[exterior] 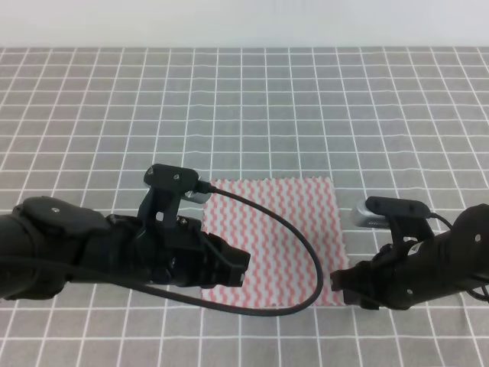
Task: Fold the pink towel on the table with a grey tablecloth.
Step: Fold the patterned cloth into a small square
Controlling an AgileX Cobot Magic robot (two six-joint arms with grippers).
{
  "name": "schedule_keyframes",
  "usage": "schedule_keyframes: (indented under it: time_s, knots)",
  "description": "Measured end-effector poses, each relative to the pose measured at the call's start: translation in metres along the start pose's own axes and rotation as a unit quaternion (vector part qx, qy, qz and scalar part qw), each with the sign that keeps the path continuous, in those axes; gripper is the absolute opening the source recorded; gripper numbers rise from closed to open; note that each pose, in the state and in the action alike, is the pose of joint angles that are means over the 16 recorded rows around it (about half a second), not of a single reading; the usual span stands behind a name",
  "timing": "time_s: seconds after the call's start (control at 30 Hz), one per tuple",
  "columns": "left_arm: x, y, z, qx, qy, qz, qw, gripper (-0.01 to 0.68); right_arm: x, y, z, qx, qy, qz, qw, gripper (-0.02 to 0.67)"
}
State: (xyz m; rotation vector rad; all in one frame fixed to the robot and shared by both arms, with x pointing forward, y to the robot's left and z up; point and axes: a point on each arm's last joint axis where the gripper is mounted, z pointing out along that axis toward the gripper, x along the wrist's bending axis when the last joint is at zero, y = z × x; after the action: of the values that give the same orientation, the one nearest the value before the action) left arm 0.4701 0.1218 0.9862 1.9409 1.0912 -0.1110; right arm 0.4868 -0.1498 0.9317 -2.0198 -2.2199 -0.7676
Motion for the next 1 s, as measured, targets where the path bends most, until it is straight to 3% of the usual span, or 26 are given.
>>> schedule_keyframes:
  time_s: [0.6,1.0]
  knots:
    - [0.003,-0.001,0.002,0.005,0.007,0.012,1.000,-0.004,0.005,0.006,-0.003,0.002,0.008,-0.006,1.000,-0.010]
    - [0.004,-0.001,0.000,0.007,0.020,0.096,0.995,-0.003,0.020,0.032,-0.013,-0.041,0.027,-0.017,0.999,-0.014]
